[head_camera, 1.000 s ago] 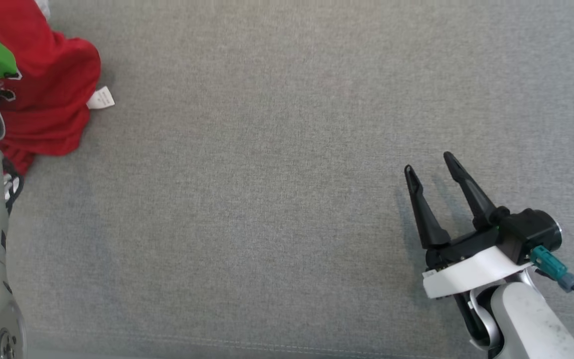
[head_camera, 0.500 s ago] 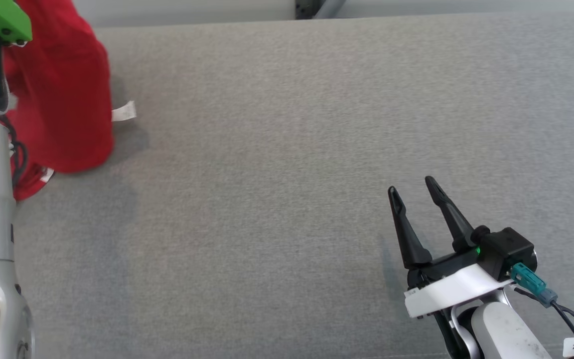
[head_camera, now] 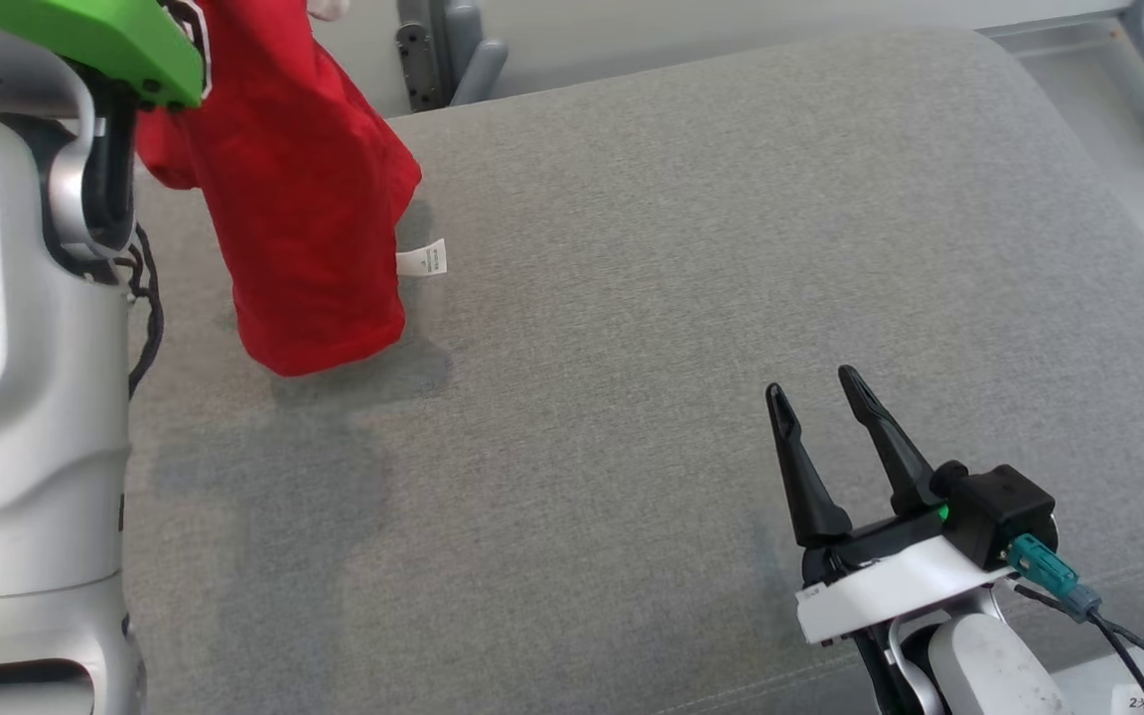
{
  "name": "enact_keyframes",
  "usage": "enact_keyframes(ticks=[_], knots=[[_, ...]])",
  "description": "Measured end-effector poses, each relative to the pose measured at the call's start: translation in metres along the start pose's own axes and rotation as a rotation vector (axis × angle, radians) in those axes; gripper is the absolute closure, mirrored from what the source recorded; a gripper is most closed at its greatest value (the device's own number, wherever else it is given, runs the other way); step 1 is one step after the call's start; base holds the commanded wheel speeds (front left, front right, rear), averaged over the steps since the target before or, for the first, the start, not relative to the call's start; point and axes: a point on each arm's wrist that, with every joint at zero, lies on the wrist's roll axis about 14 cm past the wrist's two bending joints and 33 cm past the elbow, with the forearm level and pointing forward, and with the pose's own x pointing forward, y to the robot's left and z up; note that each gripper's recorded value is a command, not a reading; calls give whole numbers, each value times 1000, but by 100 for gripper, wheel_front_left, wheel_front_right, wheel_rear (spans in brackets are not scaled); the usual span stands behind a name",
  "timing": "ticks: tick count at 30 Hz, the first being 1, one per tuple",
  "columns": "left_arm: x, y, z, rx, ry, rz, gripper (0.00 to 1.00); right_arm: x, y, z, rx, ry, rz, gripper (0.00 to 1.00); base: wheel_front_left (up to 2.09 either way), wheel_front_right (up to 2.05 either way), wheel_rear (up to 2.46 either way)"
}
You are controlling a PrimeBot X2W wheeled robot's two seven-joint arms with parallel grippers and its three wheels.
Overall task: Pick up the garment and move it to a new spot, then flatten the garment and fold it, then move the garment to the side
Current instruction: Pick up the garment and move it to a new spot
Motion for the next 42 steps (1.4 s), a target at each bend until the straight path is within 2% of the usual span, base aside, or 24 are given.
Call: enact_keyframes(ticks=[6,10,16,17,21,22,23,24,26,27,28,34,38,42], knots=[[6,-65,-19,-64,43,-131,100,-16,-19,12,-14,-27,-73,0,0,0,0],[1,-97,-52,-99,118,-194,100,-25,-30,17,-19,-37,-116,0,0,0,0],[-30,-120,-140,-190,312,-207,100,-28,-40,14,-20,-24,-152,0,0,0,0],[-30,-120,-140,-190,312,-207,100,-28,-40,14,-20,-24,-152,0,0,0,0],[-64,-128,-203,-220,448,-198,100,-26,-44,9,-19,-7,-162,0,0,0,0],[-72,-130,-215,-220,470,-199,90,-26,-44,8,-19,-4,-164,0,0,0,0],[-78,-131,-225,-220,487,-199,70,-25,-45,7,-20,-2,-165,0,0,0,0],[-84,-133,-233,-213,501,-201,59,-24,-45,7,-21,-1,-165,0,0,0,0],[-92,-134,-246,-196,515,-204,54,-23,-46,6,-22,2,-167,0,0,0,0],[-96,-135,-251,-194,523,-201,29,-23,-46,5,-22,3,-166,0,0,0,0],[-99,-135,-255,-191,525,-199,0,-23,-46,5,-22,3,-165,0,0,0,0],[-106,-133,-255,-187,490,-172,0,-24,-42,11,-21,-14,-155,0,0,0,0],[-101,-137,-232,-171,415,-185,0,-27,-39,14,-17,-24,-147,0,0,0,0],[-105,-127,-214,-168,361,-131,0,-27,-33,15,-13,-31,-131,0,0,0,0]])
